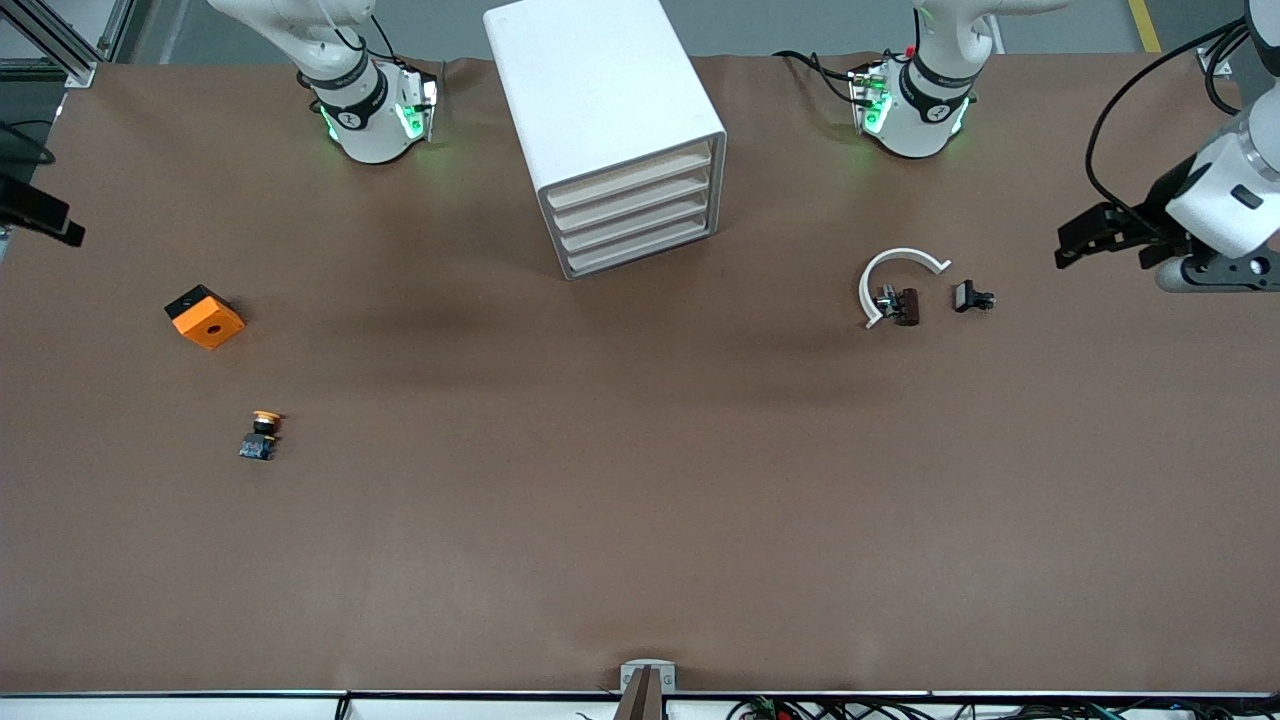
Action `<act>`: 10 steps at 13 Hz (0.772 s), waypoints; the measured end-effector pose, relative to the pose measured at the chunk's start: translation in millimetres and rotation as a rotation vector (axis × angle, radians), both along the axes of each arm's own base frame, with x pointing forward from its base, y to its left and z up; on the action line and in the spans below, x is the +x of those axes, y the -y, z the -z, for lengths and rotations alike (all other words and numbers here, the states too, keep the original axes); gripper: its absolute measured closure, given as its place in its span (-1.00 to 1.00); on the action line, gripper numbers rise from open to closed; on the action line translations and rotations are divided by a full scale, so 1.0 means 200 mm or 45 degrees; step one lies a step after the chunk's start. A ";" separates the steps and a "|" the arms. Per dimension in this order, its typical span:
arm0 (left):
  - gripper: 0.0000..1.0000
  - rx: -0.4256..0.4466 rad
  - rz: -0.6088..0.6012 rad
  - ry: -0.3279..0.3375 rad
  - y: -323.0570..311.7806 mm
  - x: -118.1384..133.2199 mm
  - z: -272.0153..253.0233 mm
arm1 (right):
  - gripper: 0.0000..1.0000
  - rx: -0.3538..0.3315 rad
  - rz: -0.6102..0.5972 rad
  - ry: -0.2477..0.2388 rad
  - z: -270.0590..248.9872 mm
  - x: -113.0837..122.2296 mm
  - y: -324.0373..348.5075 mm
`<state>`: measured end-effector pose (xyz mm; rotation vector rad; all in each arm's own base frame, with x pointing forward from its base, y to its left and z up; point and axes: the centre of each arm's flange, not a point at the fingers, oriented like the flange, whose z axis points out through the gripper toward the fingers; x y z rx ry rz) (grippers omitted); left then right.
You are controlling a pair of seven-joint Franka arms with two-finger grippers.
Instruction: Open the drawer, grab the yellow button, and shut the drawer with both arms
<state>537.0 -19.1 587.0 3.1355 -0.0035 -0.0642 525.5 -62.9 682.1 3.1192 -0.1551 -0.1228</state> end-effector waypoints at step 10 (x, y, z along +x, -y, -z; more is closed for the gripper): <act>-1.00 0.000 -0.031 0.064 -0.03 0.01 -0.15 | -1.00 0.082 0.014 -0.011 0.03 -0.15 -0.01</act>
